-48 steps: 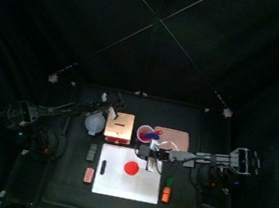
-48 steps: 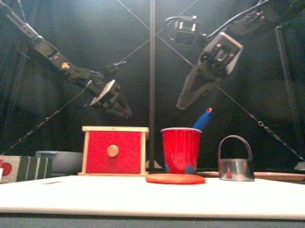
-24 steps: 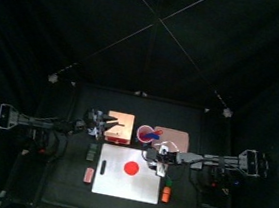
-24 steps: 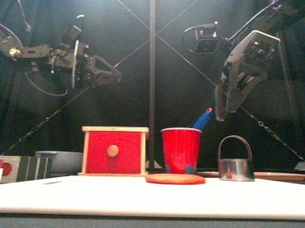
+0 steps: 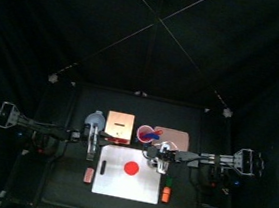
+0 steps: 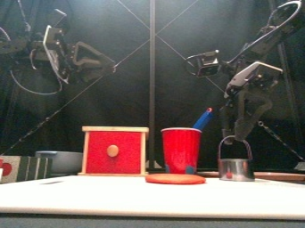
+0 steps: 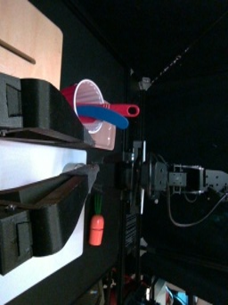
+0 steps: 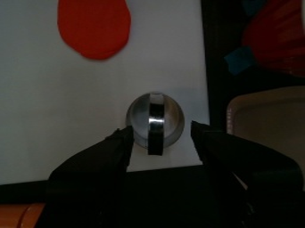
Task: Get the cutter from the drawer then cut the dough then place the extra dough in the bowl
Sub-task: Cut the dough
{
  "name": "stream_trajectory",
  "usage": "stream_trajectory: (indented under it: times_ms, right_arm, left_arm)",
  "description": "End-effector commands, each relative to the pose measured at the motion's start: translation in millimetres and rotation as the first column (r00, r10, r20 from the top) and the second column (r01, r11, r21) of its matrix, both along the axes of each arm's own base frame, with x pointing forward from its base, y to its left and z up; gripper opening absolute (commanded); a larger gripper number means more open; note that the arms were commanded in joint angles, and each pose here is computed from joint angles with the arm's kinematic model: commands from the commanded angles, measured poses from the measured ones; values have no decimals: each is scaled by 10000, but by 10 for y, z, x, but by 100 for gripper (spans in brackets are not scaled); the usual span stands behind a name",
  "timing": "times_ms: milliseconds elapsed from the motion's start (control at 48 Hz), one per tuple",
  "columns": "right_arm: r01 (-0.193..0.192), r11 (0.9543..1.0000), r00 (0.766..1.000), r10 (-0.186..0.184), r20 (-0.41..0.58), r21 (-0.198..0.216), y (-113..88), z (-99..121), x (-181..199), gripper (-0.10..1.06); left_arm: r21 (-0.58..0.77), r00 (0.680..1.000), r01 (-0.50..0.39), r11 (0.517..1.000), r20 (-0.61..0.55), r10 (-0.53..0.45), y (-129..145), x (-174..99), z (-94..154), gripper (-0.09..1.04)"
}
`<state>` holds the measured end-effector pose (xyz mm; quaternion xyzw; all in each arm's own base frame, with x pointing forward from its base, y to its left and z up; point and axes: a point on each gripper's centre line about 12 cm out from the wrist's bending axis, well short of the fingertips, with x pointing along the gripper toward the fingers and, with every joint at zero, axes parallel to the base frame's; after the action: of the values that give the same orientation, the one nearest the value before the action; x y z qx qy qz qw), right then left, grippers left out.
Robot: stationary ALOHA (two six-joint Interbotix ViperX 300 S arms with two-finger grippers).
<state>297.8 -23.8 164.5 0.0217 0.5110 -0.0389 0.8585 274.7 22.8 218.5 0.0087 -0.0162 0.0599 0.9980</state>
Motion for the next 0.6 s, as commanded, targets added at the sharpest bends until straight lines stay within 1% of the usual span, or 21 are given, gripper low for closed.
stream_trajectory:
  times_ms: [21,125,292,396,458,542,604]
  right_arm:
    - [16,10000,9994,-13,332,-81,-21,54,42,86]
    - [-8,10000,9995,11,300,-98,-23,22,56,80]
    - [-55,9999,9999,57,159,-119,-20,-16,55,61]
    - [-107,9999,9999,108,96,-135,-11,-23,56,51]
    - [-122,9998,9997,125,219,-138,-3,18,64,46]
    - [-79,10000,9989,82,457,-60,10,97,102,43]
    - [-207,9998,9975,206,677,16,69,181,161,41]
  left_arm:
    - [-137,10000,-45,9999,23,45,-8,7,-11,68]
    - [-241,9999,-138,9996,-52,137,-2,-2,-36,68]
    - [-332,9997,-202,9992,-109,198,2,-16,-57,67]
    - [-370,9995,-260,9990,-172,254,8,-30,-77,67]
    - [-439,9992,-366,9984,-203,358,23,-39,-88,67]
    - [-502,9987,-469,9976,-222,458,34,-44,-94,67]
    - [-518,9985,-503,9974,-239,491,38,-48,-100,67]
